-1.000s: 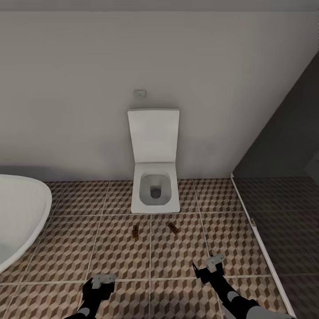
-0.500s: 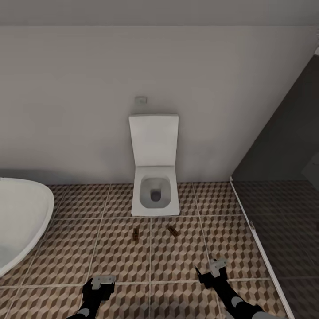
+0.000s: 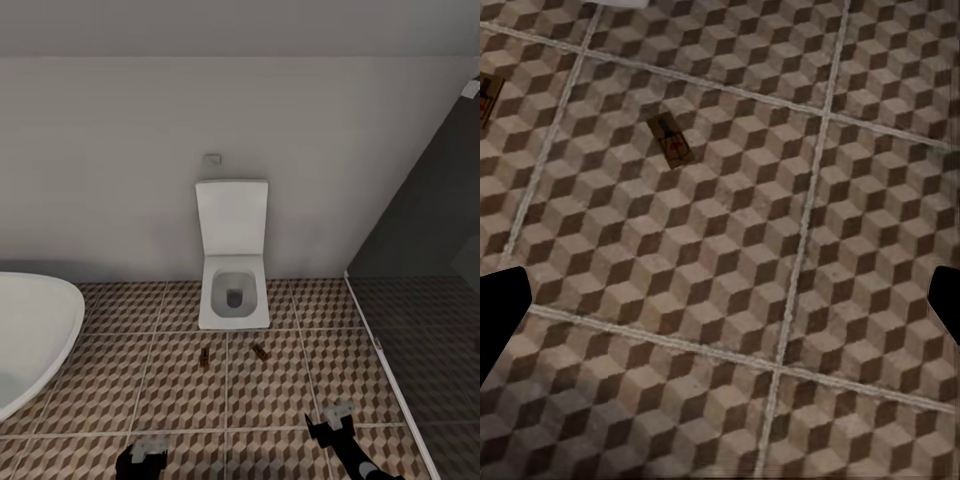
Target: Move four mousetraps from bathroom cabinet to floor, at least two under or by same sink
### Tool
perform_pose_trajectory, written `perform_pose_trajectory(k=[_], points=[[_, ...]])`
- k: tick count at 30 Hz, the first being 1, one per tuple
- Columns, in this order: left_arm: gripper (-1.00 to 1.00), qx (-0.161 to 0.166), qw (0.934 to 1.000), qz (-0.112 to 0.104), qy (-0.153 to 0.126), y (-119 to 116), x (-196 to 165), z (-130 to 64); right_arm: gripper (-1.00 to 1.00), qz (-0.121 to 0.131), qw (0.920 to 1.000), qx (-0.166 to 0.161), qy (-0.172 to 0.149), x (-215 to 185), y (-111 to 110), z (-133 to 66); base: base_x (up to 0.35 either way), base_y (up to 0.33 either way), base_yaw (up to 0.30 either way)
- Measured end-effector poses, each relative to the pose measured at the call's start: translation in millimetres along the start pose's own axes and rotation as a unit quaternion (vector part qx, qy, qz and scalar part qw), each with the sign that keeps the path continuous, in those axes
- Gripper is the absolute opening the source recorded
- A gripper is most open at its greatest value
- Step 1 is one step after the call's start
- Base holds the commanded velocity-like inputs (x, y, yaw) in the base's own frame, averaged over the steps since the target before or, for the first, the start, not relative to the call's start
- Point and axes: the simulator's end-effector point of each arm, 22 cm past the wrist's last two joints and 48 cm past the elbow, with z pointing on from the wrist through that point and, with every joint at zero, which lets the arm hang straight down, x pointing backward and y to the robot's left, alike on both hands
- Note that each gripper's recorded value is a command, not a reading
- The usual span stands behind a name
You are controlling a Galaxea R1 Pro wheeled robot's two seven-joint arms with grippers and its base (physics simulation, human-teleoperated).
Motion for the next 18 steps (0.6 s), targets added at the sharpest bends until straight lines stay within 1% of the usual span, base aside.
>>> perform_pose_trajectory(k=[5,11,18], points=[[1.00,-0.005,1.0000,0.003,0.007,11,22,-15.4,1.00,0.013,0.9998,0.009,0.006,8,-3,-11.1,0.000,0.000,0.000],[1.00,-0.007,0.9998,0.006,0.015,15,38,-30.2,1.00,0.017,0.9997,0.013,0.008,11,-4,-21.1,0.000,0.000,0.000],[1.00,-0.011,0.9996,0.007,0.023,20,54,-45.0,1.00,0.017,0.9997,0.015,0.005,6,-5,-28.5,0.000,0.000,0.000]])
